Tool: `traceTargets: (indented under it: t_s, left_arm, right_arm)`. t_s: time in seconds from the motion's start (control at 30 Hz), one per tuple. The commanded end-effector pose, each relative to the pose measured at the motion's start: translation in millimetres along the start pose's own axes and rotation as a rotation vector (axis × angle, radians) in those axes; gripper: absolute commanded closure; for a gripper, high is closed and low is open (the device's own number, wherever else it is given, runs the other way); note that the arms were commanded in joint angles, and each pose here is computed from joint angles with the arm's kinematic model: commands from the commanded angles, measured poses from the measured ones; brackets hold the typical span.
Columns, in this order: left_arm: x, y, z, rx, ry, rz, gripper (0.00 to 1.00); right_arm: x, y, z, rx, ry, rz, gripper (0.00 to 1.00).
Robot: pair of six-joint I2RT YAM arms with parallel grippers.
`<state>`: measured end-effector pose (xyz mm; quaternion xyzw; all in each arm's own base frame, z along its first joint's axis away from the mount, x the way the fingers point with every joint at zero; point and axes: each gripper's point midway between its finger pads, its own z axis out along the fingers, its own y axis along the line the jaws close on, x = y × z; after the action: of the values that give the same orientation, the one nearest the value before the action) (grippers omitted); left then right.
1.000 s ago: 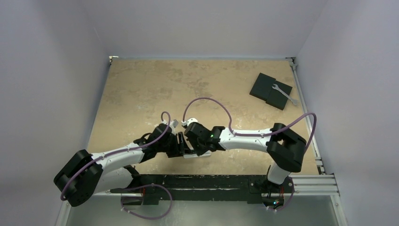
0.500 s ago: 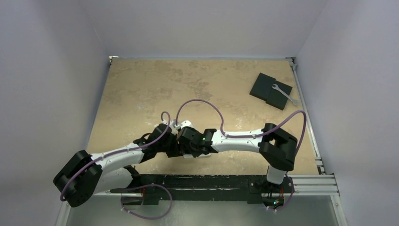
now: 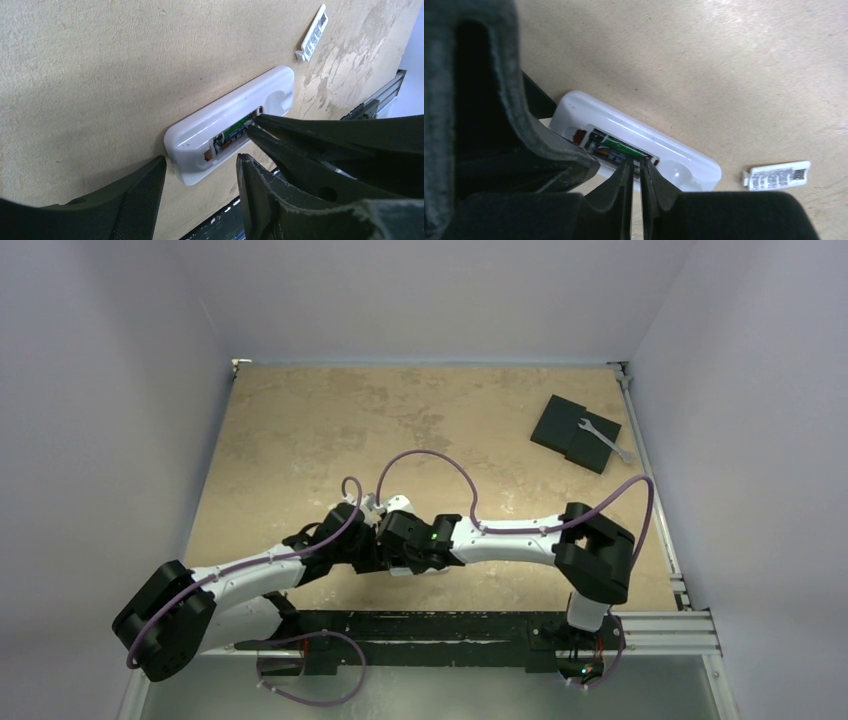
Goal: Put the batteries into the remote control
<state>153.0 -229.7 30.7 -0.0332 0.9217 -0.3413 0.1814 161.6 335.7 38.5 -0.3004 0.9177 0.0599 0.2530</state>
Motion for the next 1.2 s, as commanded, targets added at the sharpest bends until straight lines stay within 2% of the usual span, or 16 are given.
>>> traceTargets:
  t_s: [0.0,0.4,0.73,0.83,1.0,1.17]
  left_arm:
    - [-3,1,-1,-0.017,-0.012,0.033,0.46]
    - [-9,1,0,-0.041,-0.015,0.044,0.45]
    - [-17,-4,-4,-0.058,-0.025,0.067,0.44]
    - [-19,-5,-5,-0.064,-0.031,0.077,0.42]
    - [-24,-7,-7,-0.075,-0.042,0.092,0.40]
    - [-26,-6,-9,-0.087,-0.049,0.106,0.38]
  right_arm:
    - [-8,-19,-16,0.064,-0.050,0.023,0.81]
    - [-18,-37,-35,0.101,-0.125,0.049,0.67]
    - [-19,-65,-48,0.131,-0.195,0.196,0.64]
    - [-19,-74,-52,0.147,-0.230,0.263,0.47]
    - [-18,-88,-55,0.163,-0.274,0.388,0.35]
    - [-10,-104,-54,0.250,-0.273,0.528,0.18]
